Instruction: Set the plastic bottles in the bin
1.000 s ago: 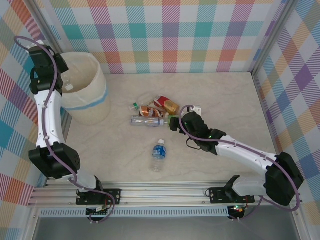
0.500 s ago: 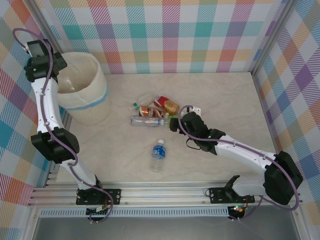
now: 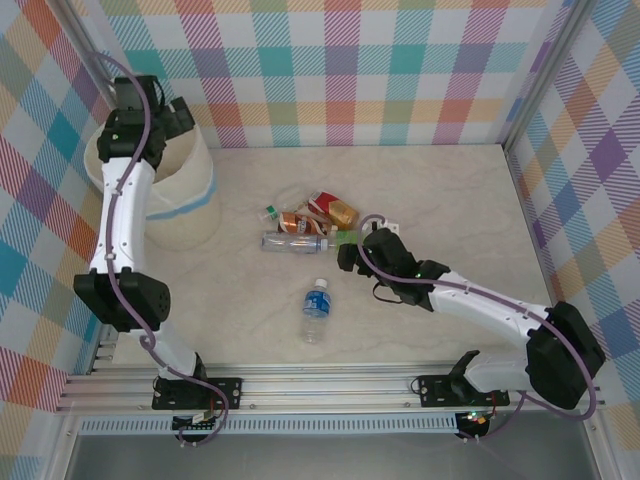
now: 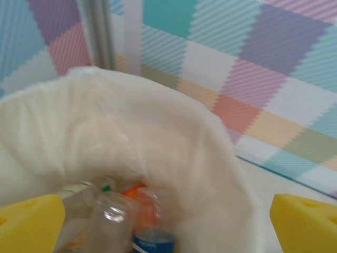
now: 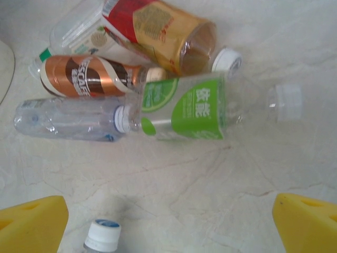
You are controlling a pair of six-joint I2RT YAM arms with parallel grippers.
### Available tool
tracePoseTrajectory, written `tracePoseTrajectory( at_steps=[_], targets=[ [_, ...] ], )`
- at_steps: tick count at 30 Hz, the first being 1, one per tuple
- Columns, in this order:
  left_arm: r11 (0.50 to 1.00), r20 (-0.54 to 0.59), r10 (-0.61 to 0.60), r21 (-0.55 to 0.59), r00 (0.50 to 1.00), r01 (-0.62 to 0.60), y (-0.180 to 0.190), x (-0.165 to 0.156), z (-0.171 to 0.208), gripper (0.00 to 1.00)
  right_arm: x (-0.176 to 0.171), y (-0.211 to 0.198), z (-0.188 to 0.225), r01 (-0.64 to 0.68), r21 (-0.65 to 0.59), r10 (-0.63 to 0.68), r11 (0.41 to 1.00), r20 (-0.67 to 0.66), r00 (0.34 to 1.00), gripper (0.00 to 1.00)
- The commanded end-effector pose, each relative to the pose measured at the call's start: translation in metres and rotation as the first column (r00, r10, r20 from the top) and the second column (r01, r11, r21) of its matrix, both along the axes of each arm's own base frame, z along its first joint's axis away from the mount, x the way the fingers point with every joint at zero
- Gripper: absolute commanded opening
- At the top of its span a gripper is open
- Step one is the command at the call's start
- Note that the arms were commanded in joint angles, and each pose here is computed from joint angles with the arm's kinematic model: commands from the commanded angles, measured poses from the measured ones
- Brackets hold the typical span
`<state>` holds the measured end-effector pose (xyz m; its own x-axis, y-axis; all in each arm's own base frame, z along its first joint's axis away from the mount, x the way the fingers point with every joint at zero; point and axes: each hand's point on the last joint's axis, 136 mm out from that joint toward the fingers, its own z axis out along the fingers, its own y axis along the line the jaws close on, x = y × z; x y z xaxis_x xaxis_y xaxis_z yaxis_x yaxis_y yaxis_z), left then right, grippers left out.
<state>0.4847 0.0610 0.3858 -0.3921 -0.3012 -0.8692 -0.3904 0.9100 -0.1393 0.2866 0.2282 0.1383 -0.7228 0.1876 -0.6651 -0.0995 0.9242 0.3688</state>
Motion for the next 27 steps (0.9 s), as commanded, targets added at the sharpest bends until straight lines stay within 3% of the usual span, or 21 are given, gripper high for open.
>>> tracePoseTrajectory(
  at_steps=[1,7,15,23,27],
  targets=[
    [0.997,0.098,-0.024,-0.076,0.995,0.032,-0.025,-0.015,0.017,1.00,-0.009,0.003,-0.016,0.009,0.040,-0.006,0.999,-0.091,0.996,1.00],
    [0.970,0.138,-0.132,-0.187,0.982,0.157,-0.077,-0.038,0.004,1.00,-0.012,0.006,-0.019,0.020,0.068,-0.012,0.998,-0.117,0.993,1.00],
    [0.918,0.174,-0.279,-0.241,0.944,0.316,-0.138,-0.097,-0.023,1.00,-0.007,0.008,-0.016,0.038,0.070,-0.030,0.997,-0.113,0.993,1.00],
    [0.877,-0.024,-0.426,-0.258,0.905,0.406,-0.190,-0.163,-0.105,1.00,-0.004,0.006,-0.013,0.076,0.124,-0.065,0.989,-0.087,0.994,1.00],
    [0.832,-0.098,-0.496,-0.339,0.863,0.439,-0.216,-0.188,-0.146,1.00,-0.006,0.006,-0.012,0.084,0.142,-0.071,0.986,-0.097,0.993,1.00]
  ],
)
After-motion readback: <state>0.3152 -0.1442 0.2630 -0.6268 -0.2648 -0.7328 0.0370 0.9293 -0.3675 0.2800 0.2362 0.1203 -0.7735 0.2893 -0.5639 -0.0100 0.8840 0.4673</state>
